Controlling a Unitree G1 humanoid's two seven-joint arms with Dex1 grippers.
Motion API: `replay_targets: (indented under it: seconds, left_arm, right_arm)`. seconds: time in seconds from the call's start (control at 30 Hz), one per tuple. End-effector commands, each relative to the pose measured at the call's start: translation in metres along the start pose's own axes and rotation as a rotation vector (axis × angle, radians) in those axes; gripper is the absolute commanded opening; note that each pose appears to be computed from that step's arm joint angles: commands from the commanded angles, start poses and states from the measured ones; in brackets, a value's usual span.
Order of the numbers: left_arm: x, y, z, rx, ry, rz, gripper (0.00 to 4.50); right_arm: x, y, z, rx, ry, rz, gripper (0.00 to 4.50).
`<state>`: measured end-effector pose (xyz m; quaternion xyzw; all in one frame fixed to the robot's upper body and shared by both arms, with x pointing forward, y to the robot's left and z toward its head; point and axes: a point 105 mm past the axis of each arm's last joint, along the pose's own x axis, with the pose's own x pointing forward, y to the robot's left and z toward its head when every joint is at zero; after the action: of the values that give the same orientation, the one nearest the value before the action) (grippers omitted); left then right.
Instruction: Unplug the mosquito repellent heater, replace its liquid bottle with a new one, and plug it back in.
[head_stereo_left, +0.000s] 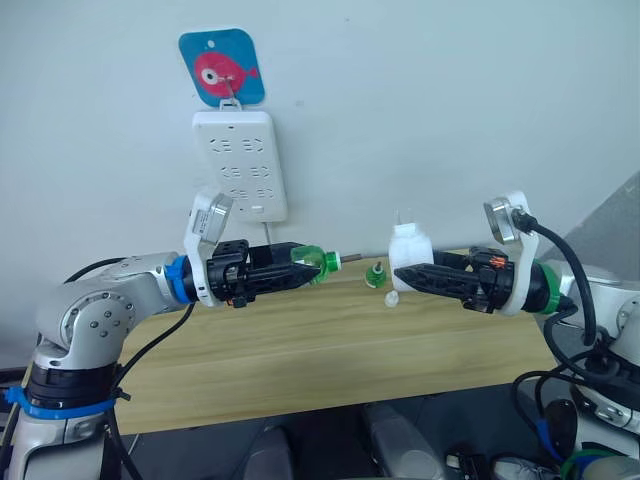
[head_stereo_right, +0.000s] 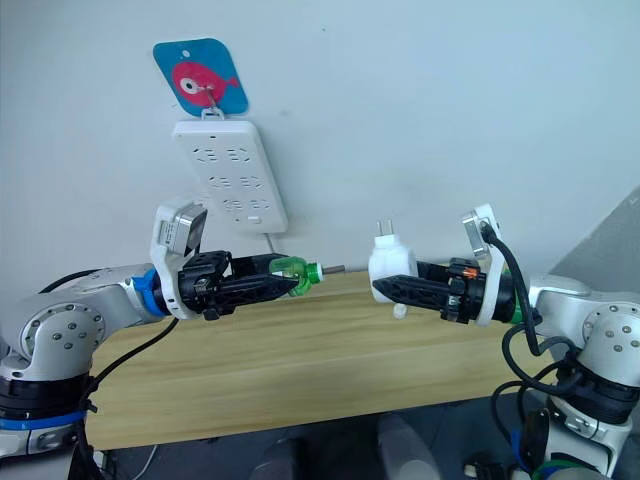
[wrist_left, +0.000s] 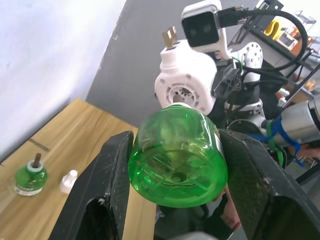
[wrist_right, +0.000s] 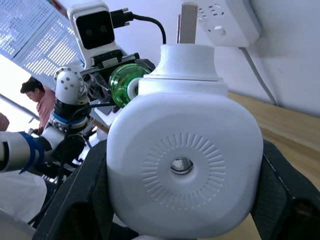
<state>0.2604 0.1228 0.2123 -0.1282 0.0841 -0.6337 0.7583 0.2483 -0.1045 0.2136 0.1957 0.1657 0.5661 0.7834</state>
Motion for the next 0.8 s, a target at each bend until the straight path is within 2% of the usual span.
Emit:
replay_targets:
  seconds: [0.03,0.37,0.8]
  left_arm:
    - [0.007,-0.012,0.01,0.036,-0.015,-0.056,2.35]
    - [0.011,-0.016,0.012,0.039,-0.014,-0.09,2.35]
    - [0.021,-0.024,0.017,0.054,0.01,-0.137,2.35]
  right_arm:
    - [0.007,0.013,0.01,0.016,-0.074,0.069,3.0]
    - [0.015,0.029,0.012,0.149,-0.083,0.105,3.0]
    - [0.021,0.033,0.004,0.158,-0.05,0.114,3.0]
